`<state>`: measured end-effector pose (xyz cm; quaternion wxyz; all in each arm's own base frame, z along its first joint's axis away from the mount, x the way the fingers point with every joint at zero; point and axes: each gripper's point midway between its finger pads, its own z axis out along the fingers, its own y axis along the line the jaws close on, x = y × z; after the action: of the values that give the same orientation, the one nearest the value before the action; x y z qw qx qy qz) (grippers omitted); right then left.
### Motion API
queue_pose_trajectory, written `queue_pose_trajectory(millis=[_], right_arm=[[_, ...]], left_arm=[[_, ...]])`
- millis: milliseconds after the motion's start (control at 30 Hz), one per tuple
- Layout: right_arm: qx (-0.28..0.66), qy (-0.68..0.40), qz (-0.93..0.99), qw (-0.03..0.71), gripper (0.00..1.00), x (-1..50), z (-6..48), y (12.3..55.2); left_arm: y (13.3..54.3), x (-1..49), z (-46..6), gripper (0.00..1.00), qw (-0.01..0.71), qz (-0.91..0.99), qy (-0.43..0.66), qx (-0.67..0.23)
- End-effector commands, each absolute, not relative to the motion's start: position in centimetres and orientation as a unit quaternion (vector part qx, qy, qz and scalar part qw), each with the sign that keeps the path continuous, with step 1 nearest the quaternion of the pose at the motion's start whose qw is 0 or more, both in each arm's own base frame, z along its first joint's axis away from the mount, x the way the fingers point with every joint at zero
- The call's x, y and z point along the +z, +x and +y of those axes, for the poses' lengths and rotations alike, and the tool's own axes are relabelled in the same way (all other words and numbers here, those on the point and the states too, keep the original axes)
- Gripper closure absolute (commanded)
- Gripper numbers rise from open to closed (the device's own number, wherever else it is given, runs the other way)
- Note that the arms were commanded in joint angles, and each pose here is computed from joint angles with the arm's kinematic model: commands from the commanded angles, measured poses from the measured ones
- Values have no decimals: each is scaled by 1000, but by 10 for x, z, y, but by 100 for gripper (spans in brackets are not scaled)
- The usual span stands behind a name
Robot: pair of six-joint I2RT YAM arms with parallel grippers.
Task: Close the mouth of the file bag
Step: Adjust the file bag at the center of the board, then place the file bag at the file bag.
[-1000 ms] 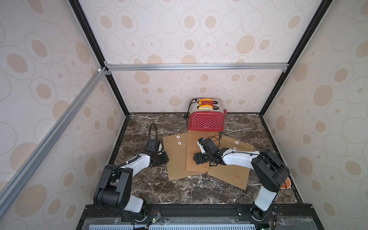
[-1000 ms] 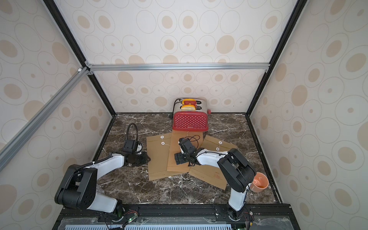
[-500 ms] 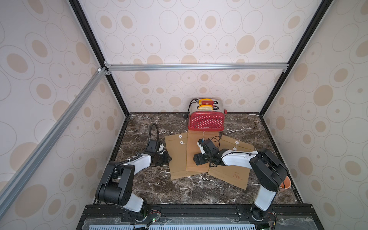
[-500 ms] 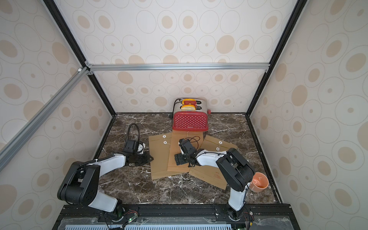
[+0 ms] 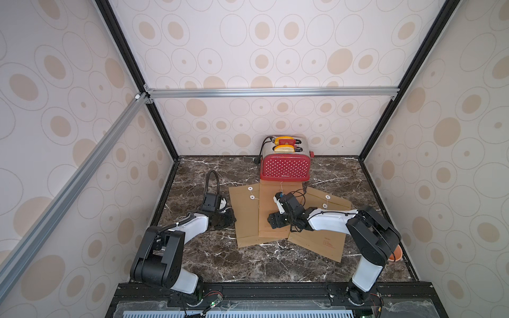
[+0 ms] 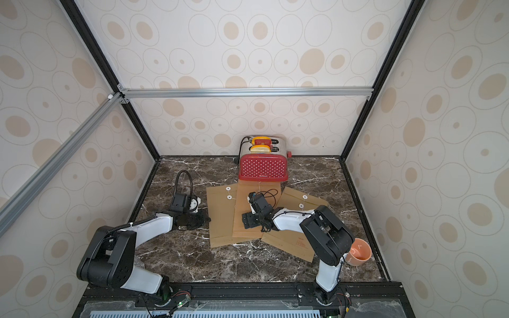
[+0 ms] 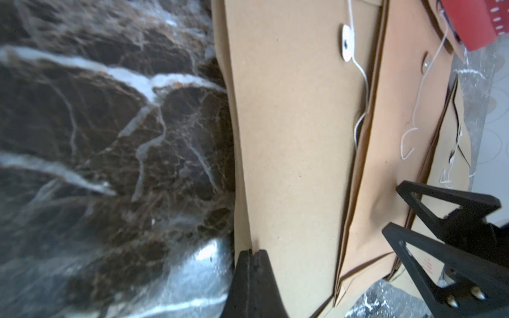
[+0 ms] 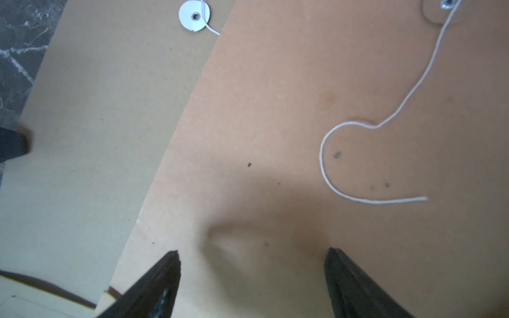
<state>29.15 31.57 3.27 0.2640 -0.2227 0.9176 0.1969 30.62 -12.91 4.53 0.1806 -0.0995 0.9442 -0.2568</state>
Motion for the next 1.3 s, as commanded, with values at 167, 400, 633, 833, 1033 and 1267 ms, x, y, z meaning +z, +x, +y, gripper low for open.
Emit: queue_pose_trajectory(millis=[167,400,633,833,1033,1267], right_arm=[[170,-202,933,245,13,25,273,281],[165,-188,938,240,13,23,255,282],[156,-186,939,243,13,27,246,284],[163,-189,937,245,13,33,247,287],[195,-213,918,271,13,60,258,290],[234,-228,897,298,13,96,257,296]], left_arm=[[304,94,-84,100,212,950,-110,-199],[301,136,-64,100,240,951,-110,-160],[296,165,-48,100,261,937,-130,-192],[298,199,-54,100,297,923,-107,-220],[295,239,-85,100,323,889,-70,-318],[289,267,-110,100,342,845,-33,-410]])
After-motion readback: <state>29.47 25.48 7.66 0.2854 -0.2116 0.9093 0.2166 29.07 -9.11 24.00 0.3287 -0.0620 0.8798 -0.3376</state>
